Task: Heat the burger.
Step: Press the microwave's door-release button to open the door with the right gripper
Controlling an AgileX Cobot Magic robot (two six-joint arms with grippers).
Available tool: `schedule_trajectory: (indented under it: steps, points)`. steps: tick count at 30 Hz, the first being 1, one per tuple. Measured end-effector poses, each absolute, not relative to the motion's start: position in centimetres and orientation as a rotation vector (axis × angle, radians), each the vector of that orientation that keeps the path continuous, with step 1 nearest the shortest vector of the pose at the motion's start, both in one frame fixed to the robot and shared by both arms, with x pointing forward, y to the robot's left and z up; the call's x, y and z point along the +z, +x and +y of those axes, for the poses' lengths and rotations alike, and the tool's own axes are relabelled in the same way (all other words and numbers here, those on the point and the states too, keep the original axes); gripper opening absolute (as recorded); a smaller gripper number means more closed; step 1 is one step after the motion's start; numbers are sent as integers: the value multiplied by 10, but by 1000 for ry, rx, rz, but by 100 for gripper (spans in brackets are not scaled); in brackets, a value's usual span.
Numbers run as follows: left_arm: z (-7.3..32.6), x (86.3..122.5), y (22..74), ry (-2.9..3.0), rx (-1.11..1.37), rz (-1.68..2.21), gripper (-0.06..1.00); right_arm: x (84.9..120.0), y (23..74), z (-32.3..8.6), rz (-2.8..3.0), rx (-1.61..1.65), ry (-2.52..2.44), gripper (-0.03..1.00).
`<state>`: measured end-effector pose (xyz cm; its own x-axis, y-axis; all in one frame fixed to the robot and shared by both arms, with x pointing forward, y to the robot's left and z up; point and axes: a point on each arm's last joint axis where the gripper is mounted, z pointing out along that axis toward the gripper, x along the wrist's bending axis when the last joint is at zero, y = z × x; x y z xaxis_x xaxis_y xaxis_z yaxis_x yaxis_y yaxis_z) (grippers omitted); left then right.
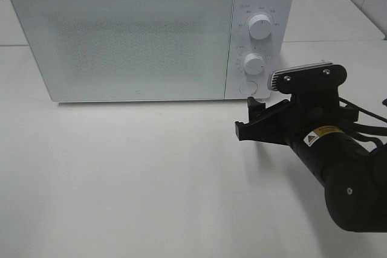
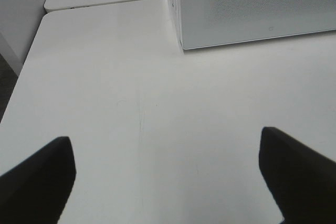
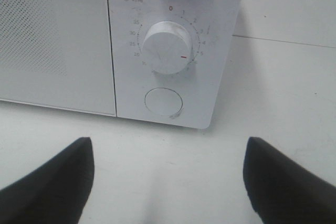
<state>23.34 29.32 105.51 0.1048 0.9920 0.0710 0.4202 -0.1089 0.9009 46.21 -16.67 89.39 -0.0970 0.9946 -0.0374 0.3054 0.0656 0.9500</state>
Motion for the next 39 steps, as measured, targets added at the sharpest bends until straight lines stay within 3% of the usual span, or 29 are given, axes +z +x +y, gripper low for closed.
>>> schedule_trajectory:
  steps: [14,28,37,39]
  points:
    - [293,1055,233,1639,970,1409,87,894,465,-163,1424,1188,1505,76]
    - [293,1055,233,1639,970,1409,87,894,465,-163,780,1642,2180,74]
    - [293,1055,233,1639,970,1409,87,894,465,-164,319,1826,2473,55]
    - [293,1055,233,1639,970,1409,87,894,465,-164,225,1852,2522,45]
